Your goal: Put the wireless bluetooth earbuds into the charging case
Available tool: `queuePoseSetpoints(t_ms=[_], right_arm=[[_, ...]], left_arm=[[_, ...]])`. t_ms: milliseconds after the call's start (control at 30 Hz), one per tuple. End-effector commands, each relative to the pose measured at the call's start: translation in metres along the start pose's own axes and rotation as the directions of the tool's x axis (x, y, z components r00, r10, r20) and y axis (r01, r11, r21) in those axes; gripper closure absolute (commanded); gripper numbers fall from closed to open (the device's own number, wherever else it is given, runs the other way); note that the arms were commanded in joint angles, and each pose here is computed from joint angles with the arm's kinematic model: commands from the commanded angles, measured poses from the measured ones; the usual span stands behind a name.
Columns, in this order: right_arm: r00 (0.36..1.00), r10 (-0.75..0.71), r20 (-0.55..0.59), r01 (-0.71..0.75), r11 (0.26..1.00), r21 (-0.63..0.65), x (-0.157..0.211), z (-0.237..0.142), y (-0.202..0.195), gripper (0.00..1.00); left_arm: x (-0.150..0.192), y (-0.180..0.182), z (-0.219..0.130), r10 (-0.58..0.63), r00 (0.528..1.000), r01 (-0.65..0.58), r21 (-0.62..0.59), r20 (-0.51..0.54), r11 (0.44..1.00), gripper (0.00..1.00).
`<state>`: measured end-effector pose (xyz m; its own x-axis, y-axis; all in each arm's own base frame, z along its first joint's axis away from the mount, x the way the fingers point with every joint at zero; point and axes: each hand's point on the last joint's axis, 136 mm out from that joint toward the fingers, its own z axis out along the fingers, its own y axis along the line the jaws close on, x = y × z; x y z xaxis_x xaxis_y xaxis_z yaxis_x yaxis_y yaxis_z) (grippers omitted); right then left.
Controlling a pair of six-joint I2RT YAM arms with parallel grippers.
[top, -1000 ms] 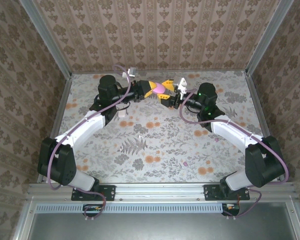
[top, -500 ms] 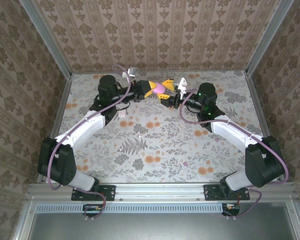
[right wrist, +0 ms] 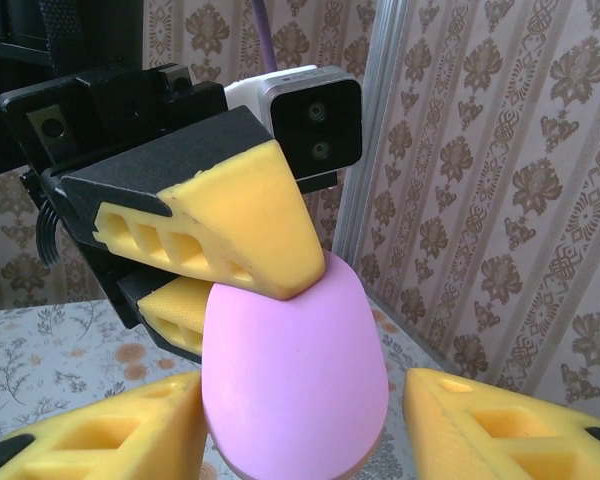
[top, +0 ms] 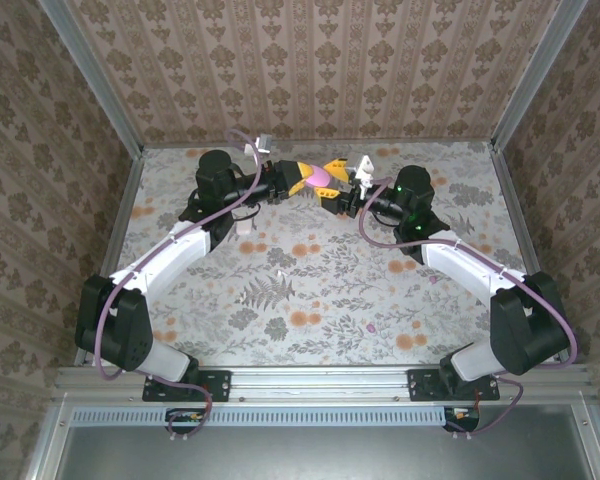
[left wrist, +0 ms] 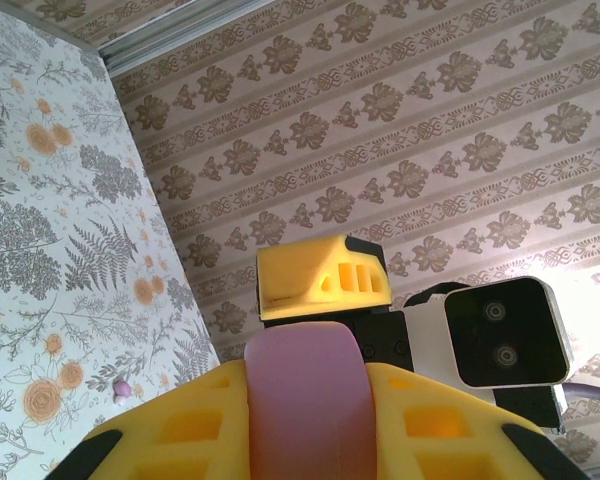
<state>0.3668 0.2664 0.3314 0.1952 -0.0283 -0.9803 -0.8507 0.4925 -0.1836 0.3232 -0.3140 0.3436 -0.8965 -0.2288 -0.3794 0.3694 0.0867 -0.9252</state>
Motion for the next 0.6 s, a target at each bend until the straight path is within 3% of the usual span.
queuePoseSetpoints(t_ms=[0, 167, 300, 467, 567], right_arm=[[0.999, -0.023, 0.025, 0.022, 1.000, 0.015, -0.013, 0.000, -0.002, 0.48], [1.000, -0.020, 0.018, 0.020, 1.000, 0.004, -0.013, 0.001, -0.001, 0.54], [1.000, -0.006, 0.015, 0.006, 1.000, -0.008, -0.015, -0.001, 0.002, 0.57], [0.996, 0.083, -0.029, -0.084, 0.995, -0.060, -0.015, -0.006, 0.008, 0.58], [0.987, 0.152, -0.059, -0.157, 0.983, -0.092, -0.012, -0.011, 0.012, 0.59]], left_arm=[[0.000, -0.021, -0.004, 0.057, 0.998, -0.057, 0.050, 0.002, 0.997, 0.95], [0.000, -0.021, -0.004, 0.062, 0.998, -0.062, 0.049, 0.003, 0.997, 0.93], [-0.001, -0.023, -0.004, 0.088, 0.996, -0.088, 0.054, 0.005, 0.995, 0.77], [-0.003, -0.024, -0.008, 0.150, 0.988, -0.151, 0.032, 0.023, 0.988, 0.46], [-0.005, -0.019, -0.014, 0.224, 0.974, -0.223, -0.024, 0.027, 0.974, 0.39]])
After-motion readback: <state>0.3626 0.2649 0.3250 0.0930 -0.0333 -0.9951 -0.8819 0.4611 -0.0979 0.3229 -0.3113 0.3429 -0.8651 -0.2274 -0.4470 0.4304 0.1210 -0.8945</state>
